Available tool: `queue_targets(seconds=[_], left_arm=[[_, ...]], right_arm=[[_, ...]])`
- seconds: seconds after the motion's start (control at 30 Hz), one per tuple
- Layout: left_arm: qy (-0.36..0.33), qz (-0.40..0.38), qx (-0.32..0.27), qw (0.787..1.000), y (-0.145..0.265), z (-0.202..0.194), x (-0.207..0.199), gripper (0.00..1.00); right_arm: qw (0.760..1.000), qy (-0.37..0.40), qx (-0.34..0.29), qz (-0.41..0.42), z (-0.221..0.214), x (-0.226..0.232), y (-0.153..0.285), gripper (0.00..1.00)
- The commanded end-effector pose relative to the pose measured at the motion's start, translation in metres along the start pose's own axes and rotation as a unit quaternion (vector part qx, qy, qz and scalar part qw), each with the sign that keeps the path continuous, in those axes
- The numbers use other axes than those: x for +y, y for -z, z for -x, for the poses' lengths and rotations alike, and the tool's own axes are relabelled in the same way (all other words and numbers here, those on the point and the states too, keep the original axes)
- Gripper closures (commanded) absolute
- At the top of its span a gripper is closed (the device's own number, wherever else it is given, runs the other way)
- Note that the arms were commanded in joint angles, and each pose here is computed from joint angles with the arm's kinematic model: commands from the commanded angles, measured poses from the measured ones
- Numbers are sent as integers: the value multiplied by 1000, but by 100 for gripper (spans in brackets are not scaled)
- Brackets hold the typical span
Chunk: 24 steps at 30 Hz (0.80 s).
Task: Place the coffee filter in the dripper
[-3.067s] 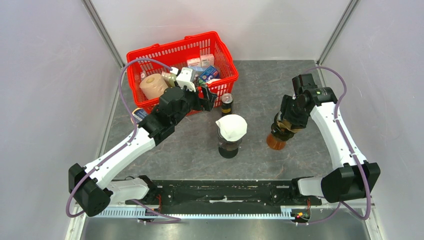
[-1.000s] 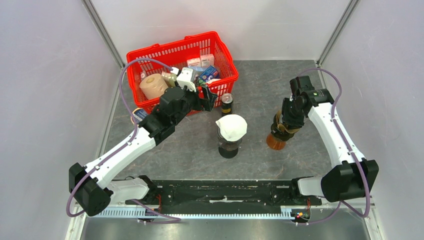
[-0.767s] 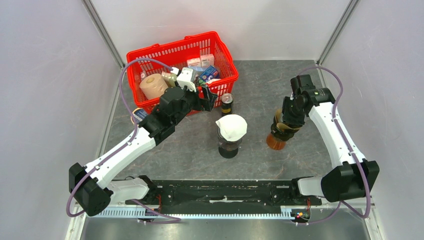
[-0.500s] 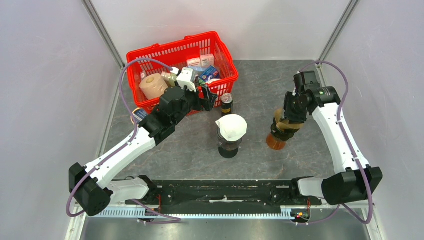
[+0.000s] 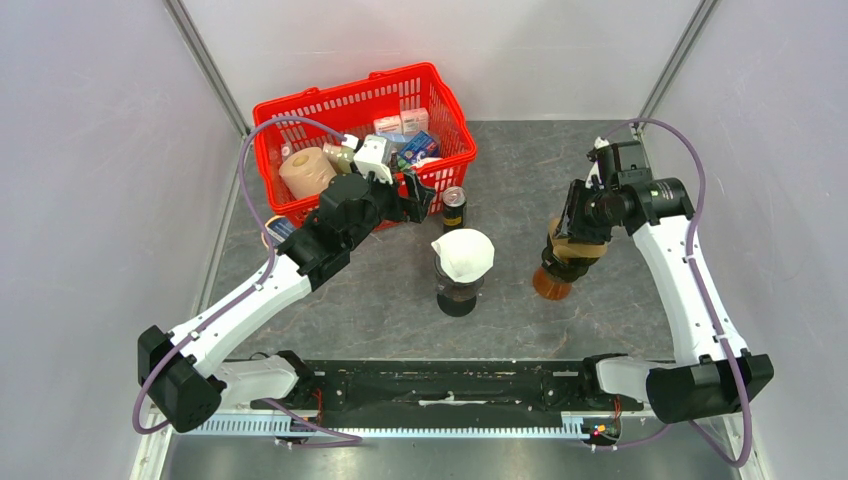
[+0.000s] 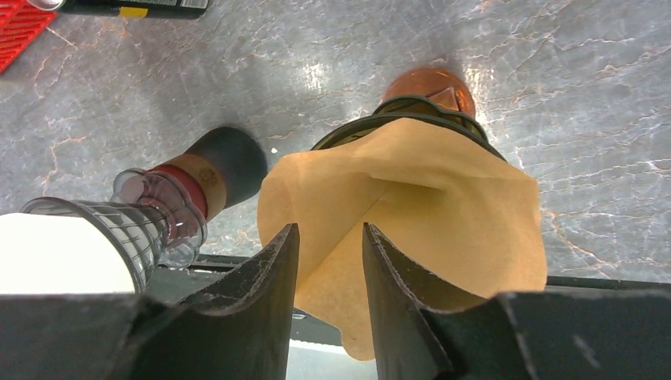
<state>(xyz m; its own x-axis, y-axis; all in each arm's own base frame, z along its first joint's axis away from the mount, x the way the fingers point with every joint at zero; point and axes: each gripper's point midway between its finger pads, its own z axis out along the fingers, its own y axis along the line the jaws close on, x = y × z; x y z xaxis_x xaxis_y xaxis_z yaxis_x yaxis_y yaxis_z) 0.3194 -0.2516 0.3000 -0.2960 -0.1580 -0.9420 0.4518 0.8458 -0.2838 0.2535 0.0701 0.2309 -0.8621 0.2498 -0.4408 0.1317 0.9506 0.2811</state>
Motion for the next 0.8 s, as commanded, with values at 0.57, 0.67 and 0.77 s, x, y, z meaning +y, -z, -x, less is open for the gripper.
queue_targets(seconds=[0.57, 0.67, 0.77], left_arm=[[-1, -2, -22, 1000, -3, 17, -2, 11], [-2, -2, -22, 1000, -3, 17, -2, 11], [-2, -2, -23, 1000, -3, 17, -2, 11]], right_arm=[[999, -10, 44, -9, -22, -8, -22, 59], [999, -8, 32, -14, -16, -8, -19, 59], [1000, -6, 10, -27, -5, -11, -12, 59]])
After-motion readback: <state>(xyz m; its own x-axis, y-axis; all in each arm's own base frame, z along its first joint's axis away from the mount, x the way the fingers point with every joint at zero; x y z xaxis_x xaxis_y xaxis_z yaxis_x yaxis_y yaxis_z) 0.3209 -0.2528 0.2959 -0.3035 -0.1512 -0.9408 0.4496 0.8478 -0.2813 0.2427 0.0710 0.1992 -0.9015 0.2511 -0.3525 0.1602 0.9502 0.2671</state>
